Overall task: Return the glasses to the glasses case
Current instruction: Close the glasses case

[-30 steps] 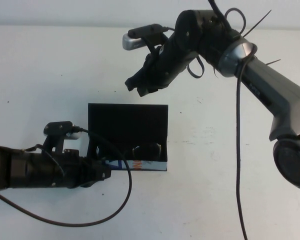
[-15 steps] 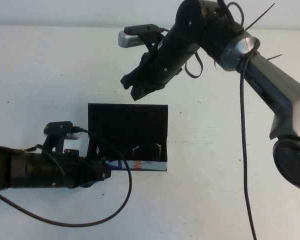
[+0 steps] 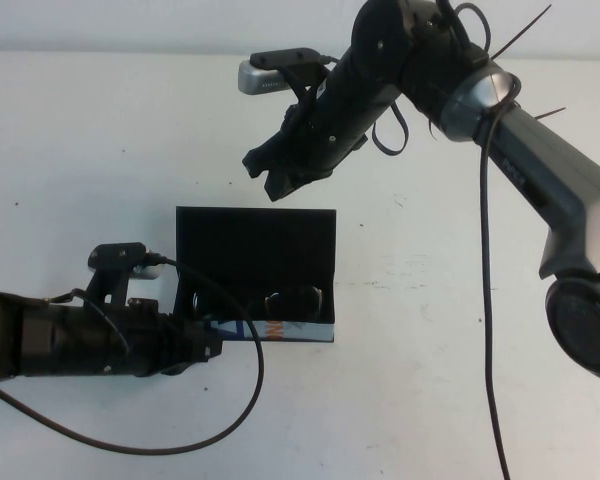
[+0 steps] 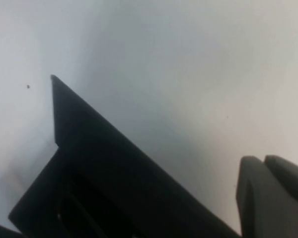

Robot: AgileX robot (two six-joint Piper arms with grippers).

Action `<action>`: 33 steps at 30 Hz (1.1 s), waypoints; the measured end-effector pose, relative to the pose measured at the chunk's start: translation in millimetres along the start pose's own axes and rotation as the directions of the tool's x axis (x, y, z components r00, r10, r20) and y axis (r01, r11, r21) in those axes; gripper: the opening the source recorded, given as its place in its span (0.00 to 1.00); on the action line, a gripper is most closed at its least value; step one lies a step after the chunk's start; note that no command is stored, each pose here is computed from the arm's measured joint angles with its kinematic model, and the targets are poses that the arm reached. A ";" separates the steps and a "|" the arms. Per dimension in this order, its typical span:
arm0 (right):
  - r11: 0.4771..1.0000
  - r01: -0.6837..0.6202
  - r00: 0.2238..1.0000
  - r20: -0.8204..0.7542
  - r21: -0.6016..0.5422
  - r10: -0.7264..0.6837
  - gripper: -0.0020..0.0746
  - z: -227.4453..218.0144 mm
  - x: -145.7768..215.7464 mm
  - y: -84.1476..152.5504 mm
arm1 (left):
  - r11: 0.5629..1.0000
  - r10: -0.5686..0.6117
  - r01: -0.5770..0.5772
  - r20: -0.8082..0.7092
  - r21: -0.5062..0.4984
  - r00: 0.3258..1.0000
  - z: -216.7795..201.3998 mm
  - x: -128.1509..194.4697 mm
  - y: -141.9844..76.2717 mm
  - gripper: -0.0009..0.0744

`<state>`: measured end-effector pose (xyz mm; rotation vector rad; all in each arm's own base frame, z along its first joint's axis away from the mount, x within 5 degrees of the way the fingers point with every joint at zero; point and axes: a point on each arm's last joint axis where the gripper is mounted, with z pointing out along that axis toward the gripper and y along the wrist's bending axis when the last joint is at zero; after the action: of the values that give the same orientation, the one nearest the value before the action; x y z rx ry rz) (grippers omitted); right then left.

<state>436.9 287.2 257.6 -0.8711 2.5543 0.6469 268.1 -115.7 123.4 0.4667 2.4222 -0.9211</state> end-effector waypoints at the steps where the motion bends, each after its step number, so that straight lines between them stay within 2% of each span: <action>1: 1.000 0.001 1.000 -0.003 0.004 -0.001 0.02 1.0 0.3 -0.7 | 1.000 0.000 0.000 0.000 0.000 1.000 0.0 0.0 0.0 0.01; 12: 0.998 -0.036 0.999 -0.024 -0.056 0.035 0.02 15.2 4.1 -0.8 | 1.000 0.013 -0.013 0.001 0.000 1.000 0.0 -0.5 0.0 0.01; 18: 0.994 -0.075 0.992 -0.103 -0.081 0.067 0.02 15.7 21.6 3.1 | 1.000 0.013 -0.013 0.001 -0.004 1.000 0.0 -0.5 0.3 0.01; 29: 0.994 -0.014 0.985 -0.175 -0.108 -0.006 0.02 -14.9 49.1 48.2 | 1.000 0.015 -0.015 0.000 -0.005 1.000 0.0 -0.5 0.5 0.01; 33: 0.993 -0.020 0.975 -0.224 -0.114 -0.006 0.02 -9.5 62.1 53.7 | 1.000 -0.006 0.006 0.000 -0.008 1.000 0.0 -0.4 0.7 0.01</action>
<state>354.6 290.5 252.4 -1.0266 2.7424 0.7436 268.8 -115.3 123.3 0.4569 2.4273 -0.9140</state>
